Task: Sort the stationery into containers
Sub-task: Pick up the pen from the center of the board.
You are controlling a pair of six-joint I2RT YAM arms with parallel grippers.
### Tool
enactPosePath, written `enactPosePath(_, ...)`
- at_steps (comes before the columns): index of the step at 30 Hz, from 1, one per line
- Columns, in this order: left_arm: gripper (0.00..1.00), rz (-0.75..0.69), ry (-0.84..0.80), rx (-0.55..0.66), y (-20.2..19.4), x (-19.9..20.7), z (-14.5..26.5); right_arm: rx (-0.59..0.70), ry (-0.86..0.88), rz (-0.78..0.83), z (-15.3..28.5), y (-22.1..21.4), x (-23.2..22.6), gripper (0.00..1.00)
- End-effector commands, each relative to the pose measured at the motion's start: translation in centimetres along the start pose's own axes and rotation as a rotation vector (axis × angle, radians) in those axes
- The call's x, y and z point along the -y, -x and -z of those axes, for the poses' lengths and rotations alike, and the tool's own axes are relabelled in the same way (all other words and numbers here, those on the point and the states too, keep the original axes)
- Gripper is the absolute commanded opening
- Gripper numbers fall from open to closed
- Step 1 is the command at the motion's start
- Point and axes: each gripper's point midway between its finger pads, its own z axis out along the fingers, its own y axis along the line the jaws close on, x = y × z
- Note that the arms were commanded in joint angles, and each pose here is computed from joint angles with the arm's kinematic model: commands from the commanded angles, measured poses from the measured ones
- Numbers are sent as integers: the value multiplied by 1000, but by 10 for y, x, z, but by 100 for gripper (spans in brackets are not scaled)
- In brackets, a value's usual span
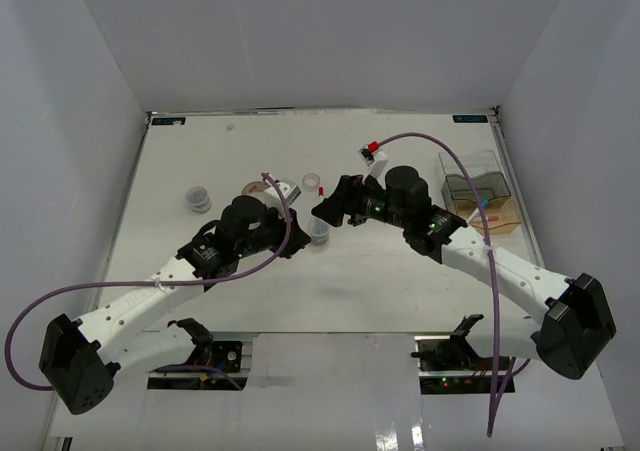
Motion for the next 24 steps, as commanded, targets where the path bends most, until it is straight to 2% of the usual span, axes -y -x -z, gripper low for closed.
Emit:
enactPosePath(1,9,-66,-83,85,28,19,8,85,17,-11,-11,30,-16,77)
enactPosePath(7,9,-87,-75,122,39,19,7,55,-23,-41,-26,21,-9,75)
enactPosePath(12,9,-86,-58,125,41,16,1,61,-28,-54,-26,19,-8,62)
enactPosePath(16,11,-71,-43,114,40,13,-4,89,-61,-54,-21,22,-2,42)
enactPosePath(17,12,-69,-38,112,40,12,-5,92,-62,-52,-19,22,-2,32)
enactPosePath(19,16,-59,-33,101,38,11,-9,102,-84,-50,-18,24,1,22)
enactPosePath(20,27,-54,-27,100,39,9,-10,103,-95,-51,-16,23,3,12)
enactPosePath(22,42,-45,-11,94,40,7,-13,119,-128,-53,-14,24,11,8)
enactPosePath(23,54,-39,4,92,41,5,-14,130,-141,-54,-11,26,15,8)
enactPosePath(24,75,-36,10,91,43,4,-15,129,-153,-60,-9,22,20,8)
